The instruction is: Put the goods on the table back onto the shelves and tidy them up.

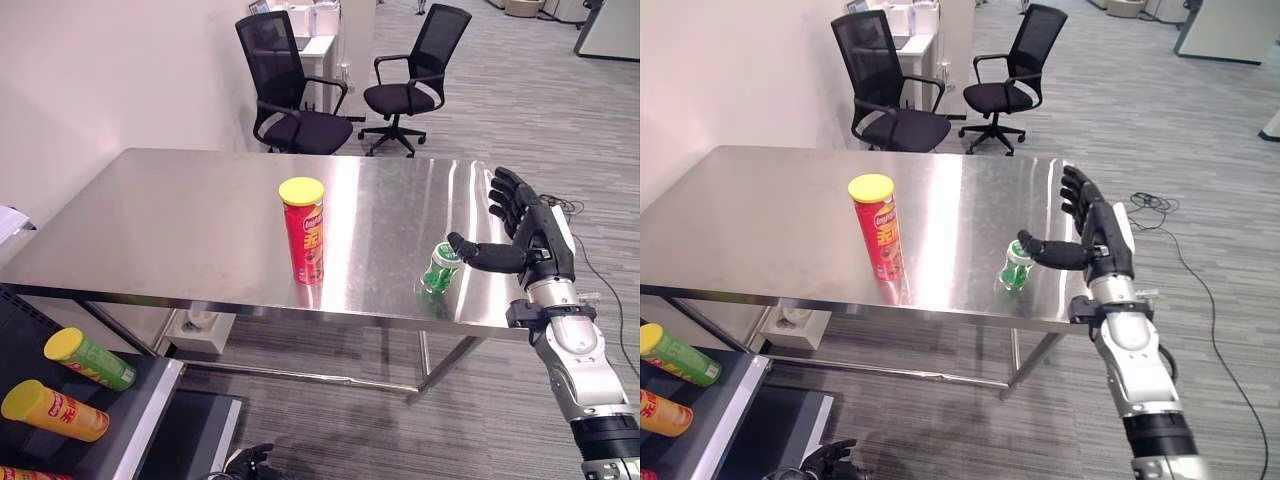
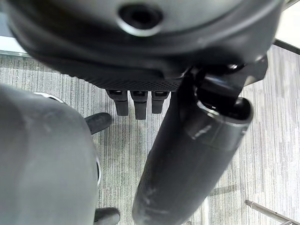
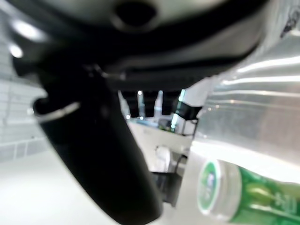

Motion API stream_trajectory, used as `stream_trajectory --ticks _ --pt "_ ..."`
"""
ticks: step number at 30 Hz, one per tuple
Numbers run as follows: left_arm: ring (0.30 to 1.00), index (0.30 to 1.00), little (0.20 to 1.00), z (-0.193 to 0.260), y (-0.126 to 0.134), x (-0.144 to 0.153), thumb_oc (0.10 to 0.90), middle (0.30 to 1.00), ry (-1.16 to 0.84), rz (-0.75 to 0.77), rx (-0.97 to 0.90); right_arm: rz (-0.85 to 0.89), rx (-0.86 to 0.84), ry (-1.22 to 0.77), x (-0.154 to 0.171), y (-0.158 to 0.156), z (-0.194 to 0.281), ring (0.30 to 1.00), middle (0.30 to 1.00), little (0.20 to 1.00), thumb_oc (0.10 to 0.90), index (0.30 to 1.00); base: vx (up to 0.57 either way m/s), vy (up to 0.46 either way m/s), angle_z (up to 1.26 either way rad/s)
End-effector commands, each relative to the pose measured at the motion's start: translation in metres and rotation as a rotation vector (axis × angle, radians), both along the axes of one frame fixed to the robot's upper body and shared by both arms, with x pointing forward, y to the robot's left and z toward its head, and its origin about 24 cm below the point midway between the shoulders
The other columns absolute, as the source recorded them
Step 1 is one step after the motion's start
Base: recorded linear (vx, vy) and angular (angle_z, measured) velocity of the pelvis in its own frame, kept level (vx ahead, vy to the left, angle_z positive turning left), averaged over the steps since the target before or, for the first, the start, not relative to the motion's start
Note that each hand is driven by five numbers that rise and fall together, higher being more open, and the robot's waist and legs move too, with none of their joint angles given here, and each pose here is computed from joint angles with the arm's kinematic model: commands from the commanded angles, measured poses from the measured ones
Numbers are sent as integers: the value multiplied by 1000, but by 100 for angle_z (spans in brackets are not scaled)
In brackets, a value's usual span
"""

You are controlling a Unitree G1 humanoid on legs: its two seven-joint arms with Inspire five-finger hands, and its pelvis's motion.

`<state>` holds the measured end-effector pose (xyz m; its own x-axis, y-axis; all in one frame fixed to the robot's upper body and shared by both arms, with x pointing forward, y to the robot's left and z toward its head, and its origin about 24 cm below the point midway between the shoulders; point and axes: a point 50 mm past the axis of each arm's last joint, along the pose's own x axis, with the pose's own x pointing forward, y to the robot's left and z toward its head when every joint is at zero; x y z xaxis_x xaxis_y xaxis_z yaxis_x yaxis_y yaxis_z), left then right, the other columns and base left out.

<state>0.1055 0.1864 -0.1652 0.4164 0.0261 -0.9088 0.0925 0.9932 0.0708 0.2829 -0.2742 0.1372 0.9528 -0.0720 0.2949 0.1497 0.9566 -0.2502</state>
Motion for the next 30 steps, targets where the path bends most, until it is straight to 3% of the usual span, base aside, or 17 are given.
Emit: stream_trajectory --ticks 1,12,30 --pt "900 900 900 6 19 13 800 900 -47 -18 43 0 -37 -236 -3 -2 46 900 900 900 800 900 8 -4 3" --pt "900 900 900 7 20 14 800 900 -60 -2 33 78 8 -126 -6 11 15 900 900 900 800 900 2 -1 1" --pt "900 900 900 7 20 11 800 900 -65 -11 35 -32 25 -22 -5 8 -18 900 900 900 800 900 0 0 0"
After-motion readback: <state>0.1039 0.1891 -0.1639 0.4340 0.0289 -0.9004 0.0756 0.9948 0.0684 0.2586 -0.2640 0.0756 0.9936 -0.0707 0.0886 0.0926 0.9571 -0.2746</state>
